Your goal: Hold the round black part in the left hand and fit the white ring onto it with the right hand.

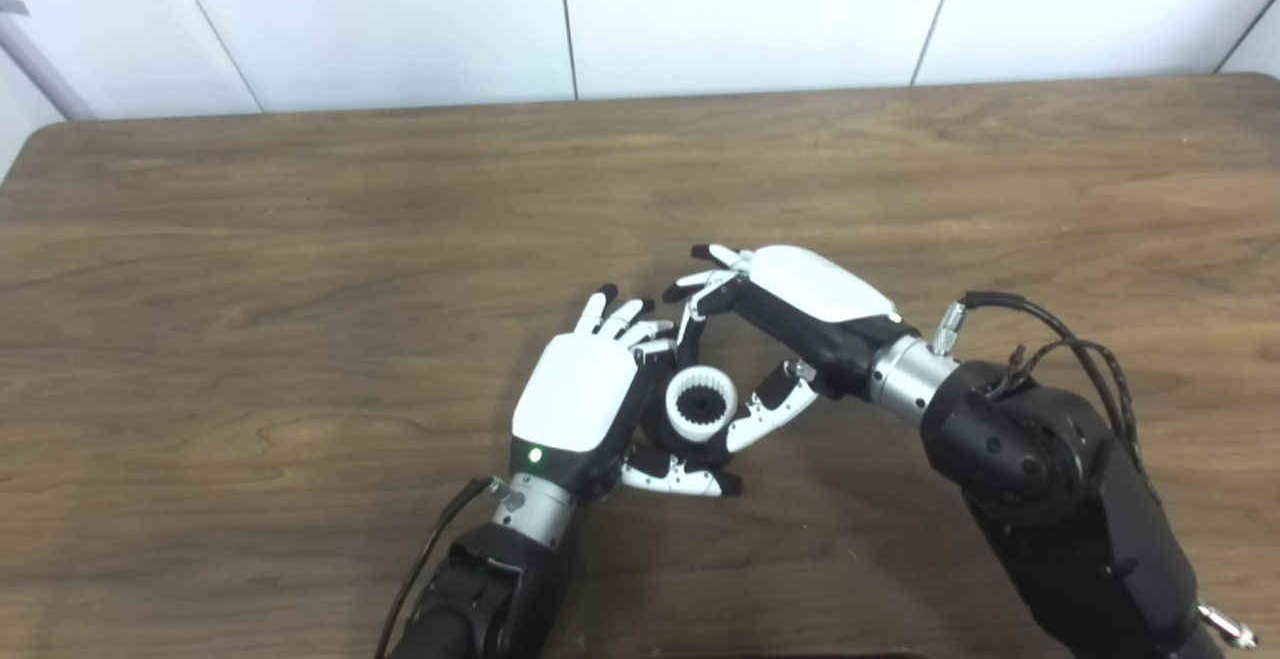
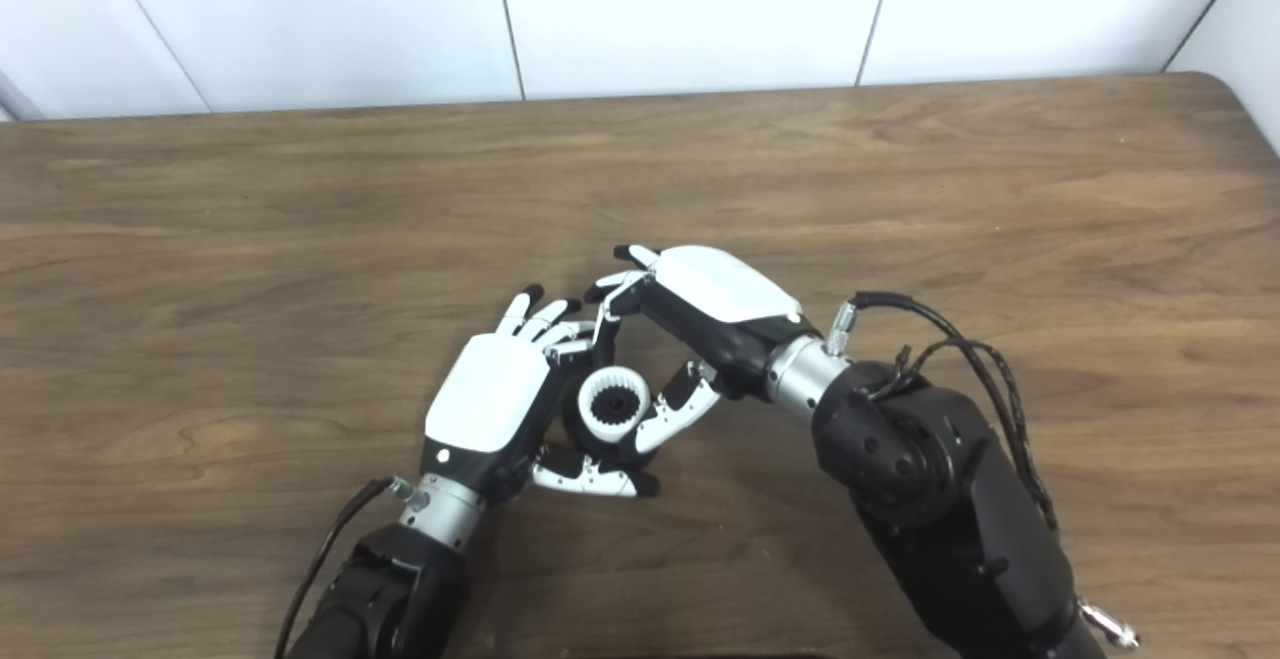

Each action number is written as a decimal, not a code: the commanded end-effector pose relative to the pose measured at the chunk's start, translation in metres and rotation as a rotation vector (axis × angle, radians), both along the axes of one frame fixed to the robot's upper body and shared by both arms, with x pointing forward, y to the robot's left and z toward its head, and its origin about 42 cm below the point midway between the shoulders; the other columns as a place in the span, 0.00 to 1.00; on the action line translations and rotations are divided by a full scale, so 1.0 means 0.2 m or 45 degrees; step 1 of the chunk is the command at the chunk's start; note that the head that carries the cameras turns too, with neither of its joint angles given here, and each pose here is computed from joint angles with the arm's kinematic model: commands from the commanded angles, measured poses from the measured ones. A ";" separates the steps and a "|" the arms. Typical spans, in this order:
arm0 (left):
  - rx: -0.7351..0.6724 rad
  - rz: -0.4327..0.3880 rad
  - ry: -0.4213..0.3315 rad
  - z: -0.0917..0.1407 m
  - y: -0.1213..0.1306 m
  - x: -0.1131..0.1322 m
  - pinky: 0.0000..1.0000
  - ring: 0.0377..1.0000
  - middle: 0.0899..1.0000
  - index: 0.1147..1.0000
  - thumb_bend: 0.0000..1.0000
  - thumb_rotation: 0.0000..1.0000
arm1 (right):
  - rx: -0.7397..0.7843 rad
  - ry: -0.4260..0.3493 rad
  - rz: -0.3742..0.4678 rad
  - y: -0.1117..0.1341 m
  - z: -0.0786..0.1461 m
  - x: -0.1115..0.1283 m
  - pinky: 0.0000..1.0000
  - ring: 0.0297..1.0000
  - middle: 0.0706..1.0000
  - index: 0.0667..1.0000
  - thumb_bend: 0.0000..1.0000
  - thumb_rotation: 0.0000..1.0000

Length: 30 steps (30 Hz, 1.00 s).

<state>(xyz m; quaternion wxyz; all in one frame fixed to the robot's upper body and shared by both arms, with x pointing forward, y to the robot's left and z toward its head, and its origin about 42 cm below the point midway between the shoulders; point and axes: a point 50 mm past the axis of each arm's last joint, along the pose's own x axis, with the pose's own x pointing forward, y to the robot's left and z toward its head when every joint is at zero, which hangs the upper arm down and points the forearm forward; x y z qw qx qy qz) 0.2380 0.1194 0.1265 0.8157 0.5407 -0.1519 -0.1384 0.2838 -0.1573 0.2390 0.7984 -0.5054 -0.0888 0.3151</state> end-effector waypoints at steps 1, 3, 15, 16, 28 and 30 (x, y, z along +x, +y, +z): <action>-0.021 -0.003 -0.069 0.07 -0.01 0.02 1.00 0.90 0.77 0.42 0.52 0.05 | 0.008 -0.062 0.019 0.00 0.03 0.01 1.00 0.99 0.84 0.45 0.52 0.13; -0.022 -0.004 -0.070 0.07 -0.01 0.02 1.00 0.90 0.77 0.42 0.52 0.05 | 0.007 -0.064 0.019 0.00 0.03 0.01 1.00 0.99 0.84 0.45 0.52 0.13; -0.034 -0.003 -0.069 0.08 -0.02 0.02 1.00 0.90 0.77 0.42 0.52 0.05 | 0.008 -0.063 -0.008 -0.01 0.01 0.04 1.00 1.00 0.84 0.45 0.52 0.13; -0.035 -0.004 -0.069 0.08 -0.02 0.02 1.00 0.90 0.77 0.42 0.52 0.05 | 0.008 -0.061 -0.014 -0.02 0.01 0.04 1.00 1.00 0.84 0.45 0.52 0.13; -0.028 -0.010 -0.066 0.08 -0.02 0.02 1.00 0.90 0.77 0.42 0.52 0.05 | -0.007 -0.088 -0.015 -0.02 -0.01 0.04 1.00 0.99 0.83 0.45 0.52 0.14; -0.026 -0.011 -0.067 0.07 -0.02 0.02 1.00 0.90 0.77 0.42 0.52 0.05 | -0.003 -0.092 -0.011 -0.02 -0.01 0.04 1.00 0.99 0.84 0.45 0.52 0.15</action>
